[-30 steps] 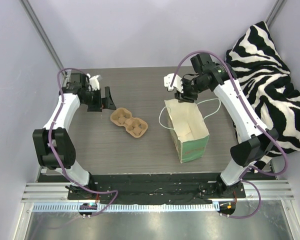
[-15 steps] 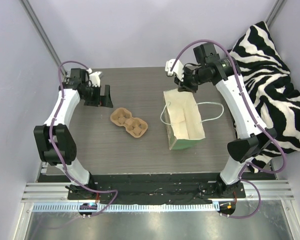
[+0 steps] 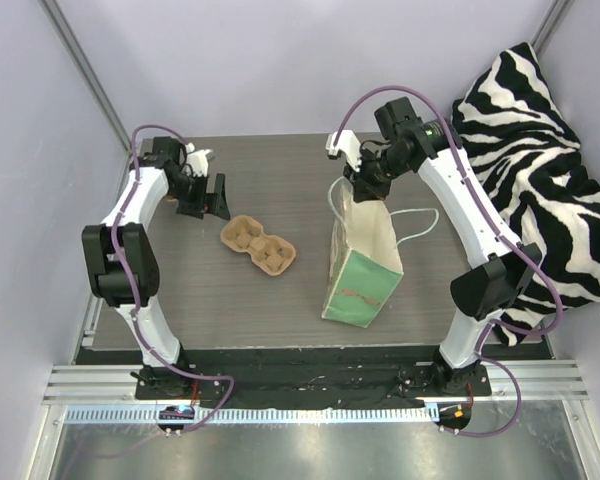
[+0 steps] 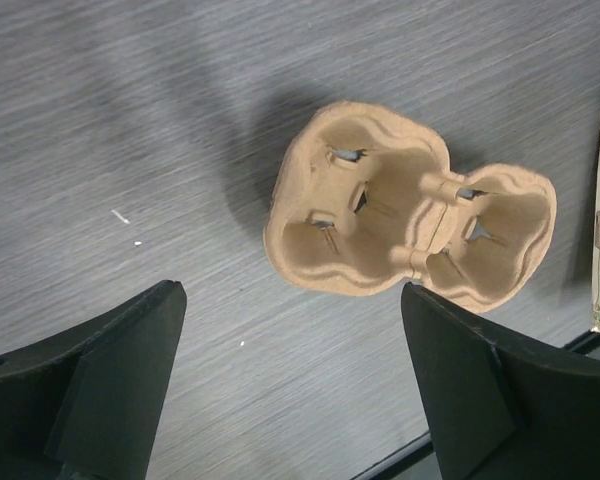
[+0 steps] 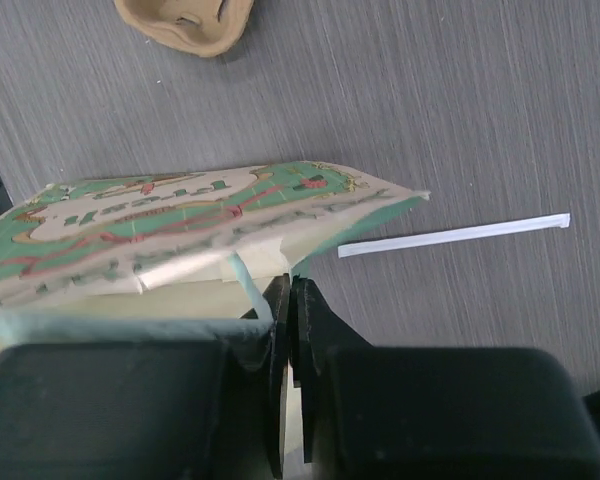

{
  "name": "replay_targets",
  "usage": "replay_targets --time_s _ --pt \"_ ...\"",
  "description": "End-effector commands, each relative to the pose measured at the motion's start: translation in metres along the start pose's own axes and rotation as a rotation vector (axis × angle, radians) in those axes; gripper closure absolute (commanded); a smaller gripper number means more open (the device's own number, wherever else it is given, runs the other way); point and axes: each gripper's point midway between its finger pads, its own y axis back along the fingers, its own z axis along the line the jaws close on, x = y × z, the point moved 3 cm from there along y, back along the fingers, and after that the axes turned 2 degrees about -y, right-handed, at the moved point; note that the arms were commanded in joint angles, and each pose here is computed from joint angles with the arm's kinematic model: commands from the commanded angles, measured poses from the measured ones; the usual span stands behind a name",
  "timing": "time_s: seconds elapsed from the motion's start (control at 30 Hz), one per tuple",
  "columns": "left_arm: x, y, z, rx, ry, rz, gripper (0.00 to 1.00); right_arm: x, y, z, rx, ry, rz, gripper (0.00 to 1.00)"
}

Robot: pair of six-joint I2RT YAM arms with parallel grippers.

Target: Pack the takeout coffee

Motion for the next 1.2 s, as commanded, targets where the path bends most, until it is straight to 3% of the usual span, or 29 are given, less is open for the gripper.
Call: replay_targets --time_s 0.0,0.23,0.5,0.63,0.9,1.17 --pt "-0.007 0.0 -0.006 0.037 -0.018 0.001 0.1 -0.005 0.005 -0.003 0.023 -0.009 -0.003 0.87" --pt "-0.008 -0.01 -0.003 0.052 0.027 0.033 0.17 -0.001 0.008 -0.005 0.021 -0.009 0.016 0.69" --pt "-0.005 -0.018 -0.006 0.109 0.028 0.054 0.21 -0.001 0.012 -0.008 0.023 -0.012 0.019 0.69" --pt "-0.006 -0.022 -0.006 0.125 0.022 0.054 0.23 -0.004 0.019 -0.005 0.013 -0.013 0.015 0.64" --pt "0.001 -0.04 0.0 0.149 0.042 0.094 0.41 -0.003 0.021 -0.003 0.01 -0.027 0.022 0.62" --pt "0.009 -0.053 0.008 0.138 0.047 0.124 0.46 -0.001 0.015 -0.006 0.001 -0.033 0.032 0.63"
